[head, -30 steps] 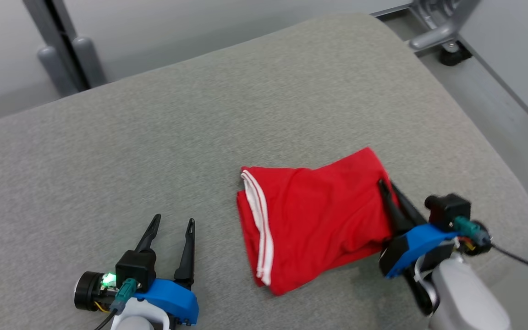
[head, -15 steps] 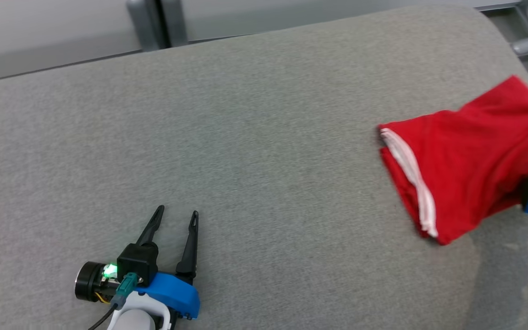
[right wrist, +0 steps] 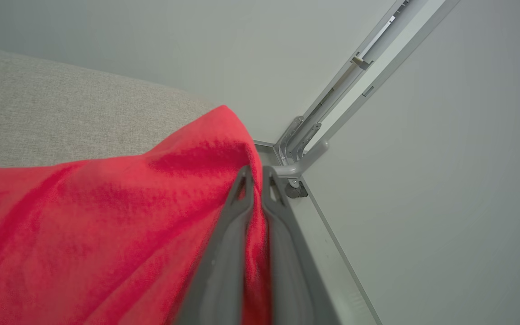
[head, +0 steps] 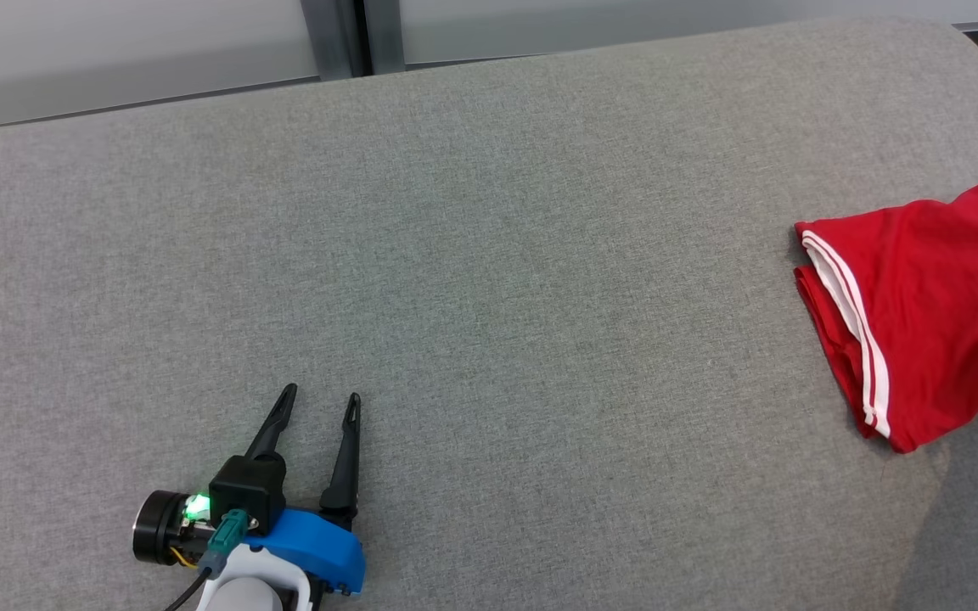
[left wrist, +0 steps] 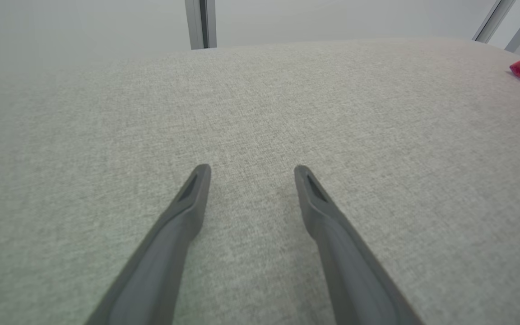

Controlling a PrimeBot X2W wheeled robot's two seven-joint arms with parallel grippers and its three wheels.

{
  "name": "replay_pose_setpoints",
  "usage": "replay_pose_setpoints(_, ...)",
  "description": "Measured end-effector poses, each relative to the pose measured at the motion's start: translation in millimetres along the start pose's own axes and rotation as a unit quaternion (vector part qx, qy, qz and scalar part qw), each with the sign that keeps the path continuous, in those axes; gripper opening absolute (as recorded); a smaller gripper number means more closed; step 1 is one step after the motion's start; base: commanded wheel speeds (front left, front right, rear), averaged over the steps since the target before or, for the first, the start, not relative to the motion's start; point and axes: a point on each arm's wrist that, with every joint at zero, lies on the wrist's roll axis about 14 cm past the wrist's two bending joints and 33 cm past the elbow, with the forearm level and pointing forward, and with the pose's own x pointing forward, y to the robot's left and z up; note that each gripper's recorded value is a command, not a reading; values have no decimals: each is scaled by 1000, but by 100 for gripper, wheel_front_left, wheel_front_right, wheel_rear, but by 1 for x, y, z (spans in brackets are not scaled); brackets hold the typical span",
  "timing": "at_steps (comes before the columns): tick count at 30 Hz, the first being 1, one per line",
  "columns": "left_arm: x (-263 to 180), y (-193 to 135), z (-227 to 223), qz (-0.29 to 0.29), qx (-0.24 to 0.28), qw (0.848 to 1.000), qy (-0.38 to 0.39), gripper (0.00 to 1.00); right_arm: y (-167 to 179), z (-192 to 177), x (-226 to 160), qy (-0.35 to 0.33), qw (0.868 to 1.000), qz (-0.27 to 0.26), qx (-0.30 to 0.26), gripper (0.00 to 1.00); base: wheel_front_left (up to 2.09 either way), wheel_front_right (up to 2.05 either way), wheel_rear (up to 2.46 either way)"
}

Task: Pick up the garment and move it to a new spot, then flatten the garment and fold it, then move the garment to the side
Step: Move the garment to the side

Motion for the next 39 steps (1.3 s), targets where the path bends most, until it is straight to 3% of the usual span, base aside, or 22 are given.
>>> replay_pose_setpoints(9,-1,2,-2,4,-2,1000,2,100,-8,4,2,-4,1000,-20,-5,0,0,0,0)
replay_pose_setpoints(10,-1,2,-2,4,-2,1000,2,100,-10,5,2,-5,1000,-24,-7,5,0,0,0)
replay_pose_setpoints(11,-1,3,-2,5,-3,1000,3,100,-10,6,3,-6,1000,-25,-10,27,0,0,0)
replay_pose_setpoints(13,-2,4,-3,8,-4,1000,3,100,-8,9,4,-9,1000,-23,-13,46,0,0,0)
replay_pose_setpoints(14,-2,4,-3,9,-4,1000,4,100,-7,11,5,-12,1000,-23,-10,89,0,0,0)
replay_pose_setpoints(15,-2,5,-3,10,-4,1000,4,100,-5,16,7,-18,1000,-23,-8,100,0,0,0)
replay_pose_setpoints(20,-5,10,0,21,-4,1000,0,100,17,43,11,-55,998,-5,7,100,0,0,0)
replay_pose_setpoints(26,-12,18,11,42,-2,999,-16,100,71,100,0,-140,986,48,71,100,0,0,0)
replay_pose_setpoints(33,-32,30,26,76,3,996,-38,100,135,103,-38,-147,969,124,152,100,0,0,0)
replay_pose_setpoints(39,-52,41,33,107,-2,993,-53,100,168,92,-68,-133,959,170,181,100,0,0,0)
